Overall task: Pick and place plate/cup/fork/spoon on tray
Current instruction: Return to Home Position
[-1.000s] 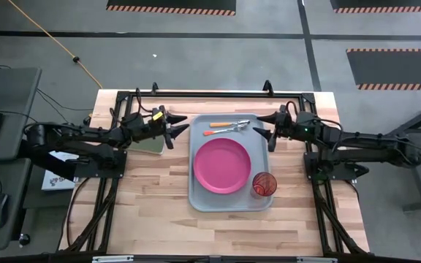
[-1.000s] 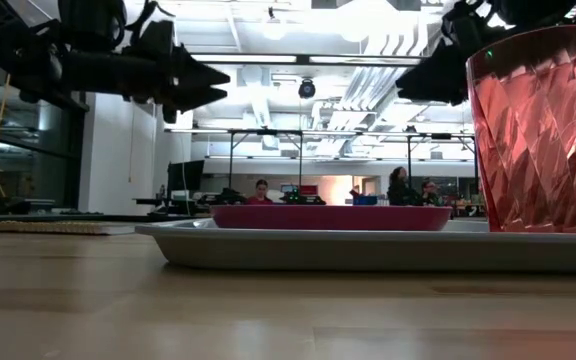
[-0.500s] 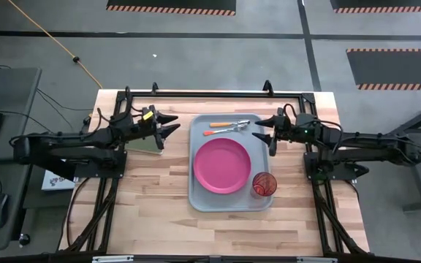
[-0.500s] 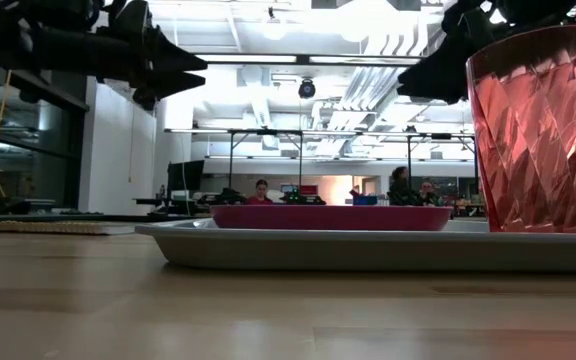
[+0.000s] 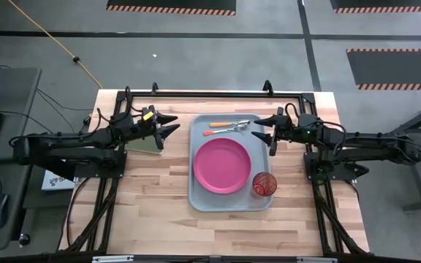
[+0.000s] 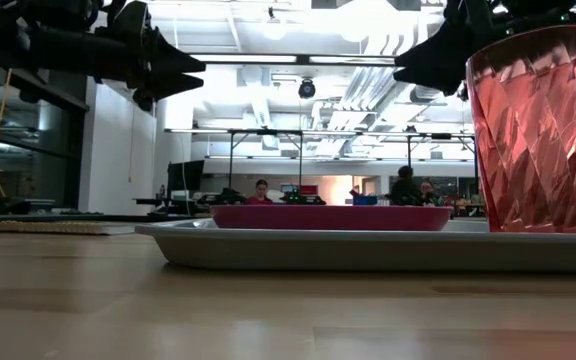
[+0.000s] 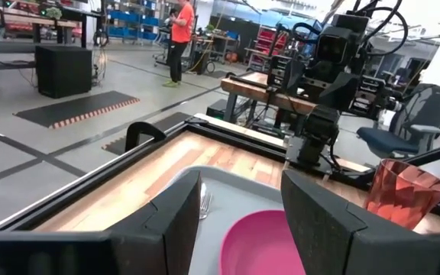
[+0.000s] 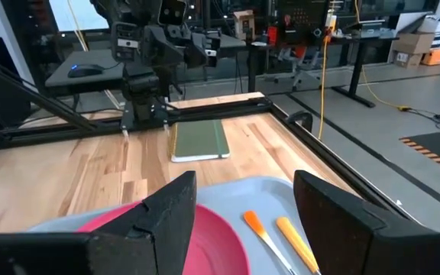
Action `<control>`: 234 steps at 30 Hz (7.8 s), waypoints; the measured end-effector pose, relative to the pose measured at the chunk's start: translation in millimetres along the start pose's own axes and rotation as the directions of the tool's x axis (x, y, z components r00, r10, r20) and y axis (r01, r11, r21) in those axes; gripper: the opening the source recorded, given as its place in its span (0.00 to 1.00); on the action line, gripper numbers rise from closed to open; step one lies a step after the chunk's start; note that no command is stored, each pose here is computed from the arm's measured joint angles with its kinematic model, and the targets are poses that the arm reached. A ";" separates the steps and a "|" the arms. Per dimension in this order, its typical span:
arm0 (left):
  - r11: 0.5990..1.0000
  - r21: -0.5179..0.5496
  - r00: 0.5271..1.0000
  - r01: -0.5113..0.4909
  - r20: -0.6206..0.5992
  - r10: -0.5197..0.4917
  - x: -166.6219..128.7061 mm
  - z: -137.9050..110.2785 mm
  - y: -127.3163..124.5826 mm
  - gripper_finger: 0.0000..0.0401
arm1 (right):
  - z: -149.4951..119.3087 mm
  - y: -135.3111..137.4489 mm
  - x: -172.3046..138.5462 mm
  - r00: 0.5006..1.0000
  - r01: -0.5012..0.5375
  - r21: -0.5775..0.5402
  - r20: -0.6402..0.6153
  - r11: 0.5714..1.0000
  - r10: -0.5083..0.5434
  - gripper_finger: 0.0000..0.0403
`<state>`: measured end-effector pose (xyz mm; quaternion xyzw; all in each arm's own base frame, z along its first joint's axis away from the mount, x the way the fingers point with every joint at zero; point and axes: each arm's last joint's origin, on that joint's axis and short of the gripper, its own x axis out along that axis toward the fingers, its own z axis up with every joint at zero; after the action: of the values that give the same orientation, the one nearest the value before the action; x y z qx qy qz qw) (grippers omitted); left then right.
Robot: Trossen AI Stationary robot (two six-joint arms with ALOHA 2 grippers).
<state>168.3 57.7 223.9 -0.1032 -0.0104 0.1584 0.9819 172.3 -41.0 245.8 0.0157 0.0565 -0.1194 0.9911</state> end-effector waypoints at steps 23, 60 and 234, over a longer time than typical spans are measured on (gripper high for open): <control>0.990 0.023 0.985 0.137 -0.104 -0.134 -24.0 -18.1 -67.1 0.35 | -0.1 -0.1 0.0 1.000 0.001 -0.016 -0.001 1.000 -0.001 0.53; 0.961 0.209 0.983 0.181 -0.016 -0.182 -87.4 -35.1 -23.8 0.00 | -0.8 -0.1 0.1 1.000 0.002 0.026 -0.009 1.000 -0.002 0.53; 0.954 0.180 0.971 0.239 -0.034 -0.236 -82.5 -62.2 -16.0 0.00 | -87.3 16.6 -71.3 0.978 -0.175 0.094 0.130 0.980 0.162 0.00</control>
<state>98.2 4.6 167.3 -0.0115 -0.0022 0.0390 0.9992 98.0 -4.2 167.6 0.0653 -0.0118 -0.0382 0.9971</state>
